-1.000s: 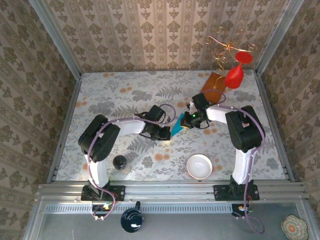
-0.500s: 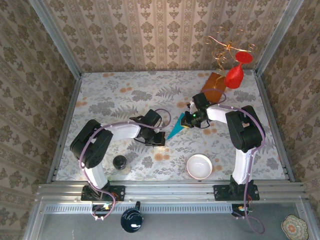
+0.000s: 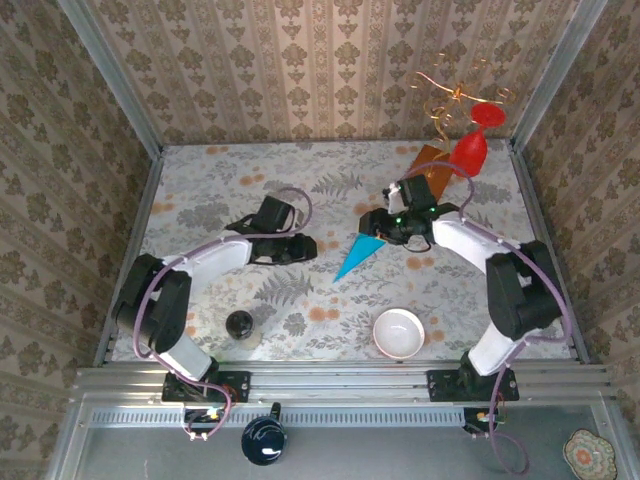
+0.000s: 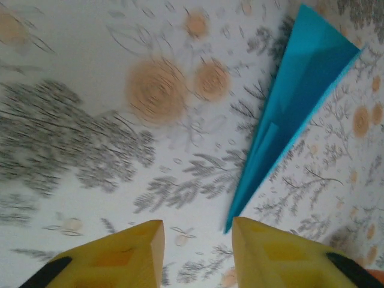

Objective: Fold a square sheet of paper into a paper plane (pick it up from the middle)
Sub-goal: Fold the wing for the fifth time at the center of the table, then turn over the paper at the center of the table.

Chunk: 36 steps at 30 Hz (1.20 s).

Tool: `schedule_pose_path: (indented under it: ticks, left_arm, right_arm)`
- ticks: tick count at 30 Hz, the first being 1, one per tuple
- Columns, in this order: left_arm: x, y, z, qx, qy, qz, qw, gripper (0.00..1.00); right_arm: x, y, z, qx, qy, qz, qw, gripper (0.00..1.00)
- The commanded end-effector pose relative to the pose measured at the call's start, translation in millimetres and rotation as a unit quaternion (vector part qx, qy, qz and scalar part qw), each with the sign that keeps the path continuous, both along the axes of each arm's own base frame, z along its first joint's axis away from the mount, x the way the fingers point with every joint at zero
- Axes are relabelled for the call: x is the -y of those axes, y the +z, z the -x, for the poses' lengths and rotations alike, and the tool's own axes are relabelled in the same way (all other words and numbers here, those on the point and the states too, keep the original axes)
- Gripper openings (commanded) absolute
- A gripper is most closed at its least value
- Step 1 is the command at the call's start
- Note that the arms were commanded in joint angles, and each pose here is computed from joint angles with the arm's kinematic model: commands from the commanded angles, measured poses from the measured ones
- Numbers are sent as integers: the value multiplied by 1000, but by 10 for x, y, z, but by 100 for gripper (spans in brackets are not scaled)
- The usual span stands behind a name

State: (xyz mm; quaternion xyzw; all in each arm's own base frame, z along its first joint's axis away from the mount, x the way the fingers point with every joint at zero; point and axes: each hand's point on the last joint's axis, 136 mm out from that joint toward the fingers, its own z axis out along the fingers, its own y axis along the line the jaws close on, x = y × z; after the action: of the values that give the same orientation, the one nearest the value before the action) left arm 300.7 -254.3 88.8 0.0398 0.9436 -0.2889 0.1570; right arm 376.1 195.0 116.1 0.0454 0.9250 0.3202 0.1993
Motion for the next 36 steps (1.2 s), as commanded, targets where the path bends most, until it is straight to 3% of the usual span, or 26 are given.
schedule_pose_path:
  ticks: [1, 3, 8, 13, 24, 36]
  left_arm:
    - [-313, 129, -113, 40, 38, -29, 998, 44]
    - [-478, 179, -166, 60, 57, -48, 995, 49]
    - [-834, 269, -181, 105, 90, -96, 986, 75]
    - [-1084, 210, -156, 114, 118, -100, 981, 87]
    - [-1186, 32, -19, 98, 115, -90, 984, 97]
    - [-1143, -63, -3, 83, 101, -86, 988, 97]
  right_arm:
    - [335, -160, 179, -42, -76, 87, 992, 62]
    - [383, -167, 230, -48, -100, 114, 987, 65]
    - [181, -199, 291, -54, -120, 187, 974, 71]
    - [70, -275, 259, -35, -179, 271, 945, 68]
    - [-81, -457, 134, -42, -205, 349, 913, 65]
    - [-42, -494, 185, -50, -218, 347, 911, 50]
